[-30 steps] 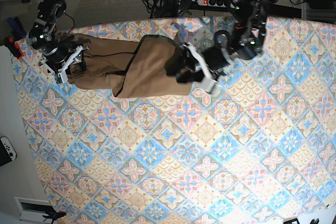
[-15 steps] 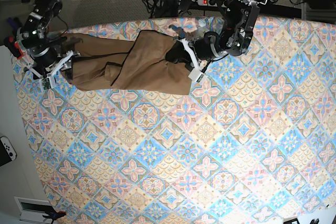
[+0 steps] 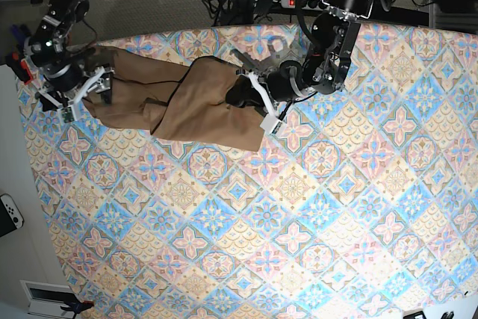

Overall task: Layout the t-shirt on the table in an organized manner, then fold the t-shirt properly
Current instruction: 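Lay the end down and regrasp the strip end with the right gripper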

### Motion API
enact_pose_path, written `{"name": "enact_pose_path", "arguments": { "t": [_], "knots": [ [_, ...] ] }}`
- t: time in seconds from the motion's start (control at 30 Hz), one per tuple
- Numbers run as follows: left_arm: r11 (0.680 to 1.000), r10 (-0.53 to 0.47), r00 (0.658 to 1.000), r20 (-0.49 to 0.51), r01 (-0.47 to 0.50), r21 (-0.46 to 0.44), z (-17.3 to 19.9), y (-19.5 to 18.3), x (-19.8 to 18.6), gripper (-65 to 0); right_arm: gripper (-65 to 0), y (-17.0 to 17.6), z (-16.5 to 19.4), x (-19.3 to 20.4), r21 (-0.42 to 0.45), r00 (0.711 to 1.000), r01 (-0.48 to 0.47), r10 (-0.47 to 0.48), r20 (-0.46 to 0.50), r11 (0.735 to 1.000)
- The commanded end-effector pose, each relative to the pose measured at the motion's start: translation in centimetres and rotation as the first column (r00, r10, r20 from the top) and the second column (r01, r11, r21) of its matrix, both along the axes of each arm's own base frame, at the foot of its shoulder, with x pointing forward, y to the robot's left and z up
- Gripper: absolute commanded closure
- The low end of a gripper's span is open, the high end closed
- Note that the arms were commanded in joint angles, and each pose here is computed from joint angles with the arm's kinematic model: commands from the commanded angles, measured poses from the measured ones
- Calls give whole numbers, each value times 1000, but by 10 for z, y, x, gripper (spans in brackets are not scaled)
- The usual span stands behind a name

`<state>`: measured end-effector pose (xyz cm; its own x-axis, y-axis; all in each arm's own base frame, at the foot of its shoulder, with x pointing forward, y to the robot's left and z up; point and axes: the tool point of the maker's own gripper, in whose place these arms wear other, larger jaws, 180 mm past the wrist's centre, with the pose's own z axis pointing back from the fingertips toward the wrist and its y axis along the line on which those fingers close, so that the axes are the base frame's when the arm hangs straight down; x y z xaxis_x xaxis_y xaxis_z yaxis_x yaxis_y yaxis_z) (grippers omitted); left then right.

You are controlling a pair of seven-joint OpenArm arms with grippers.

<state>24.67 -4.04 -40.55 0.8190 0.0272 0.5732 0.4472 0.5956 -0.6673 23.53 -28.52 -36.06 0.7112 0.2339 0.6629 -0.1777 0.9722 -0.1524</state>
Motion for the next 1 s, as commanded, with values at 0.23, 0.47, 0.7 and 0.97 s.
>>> {"name": "enact_pose_path", "arguments": {
  "t": [0.23, 0.47, 0.7, 0.97],
  "knots": [
    [1000, 2, 1000, 19, -2, -27, 7, -3, 3, -63, -591, -102, 20, -28, 1, 918, 396, -396, 4, 918],
    [1000, 2, 1000, 22, -2, -27, 8, -3, 5, -63, -568, -96, -26, -50, 63, 884, 445, -427, -189, 893],
    [1000, 2, 1000, 22, -2, -27, 8, -3, 5, -63, -568, -87, -33, -49, 69, 889, 422, -398, -227, 904],
    [1000, 4, 1000, 22, -3, -27, 8, -2, 5, -63, -567, -71, -30, -39, 154, 904, 397, -357, -237, 905]
  ]
}}
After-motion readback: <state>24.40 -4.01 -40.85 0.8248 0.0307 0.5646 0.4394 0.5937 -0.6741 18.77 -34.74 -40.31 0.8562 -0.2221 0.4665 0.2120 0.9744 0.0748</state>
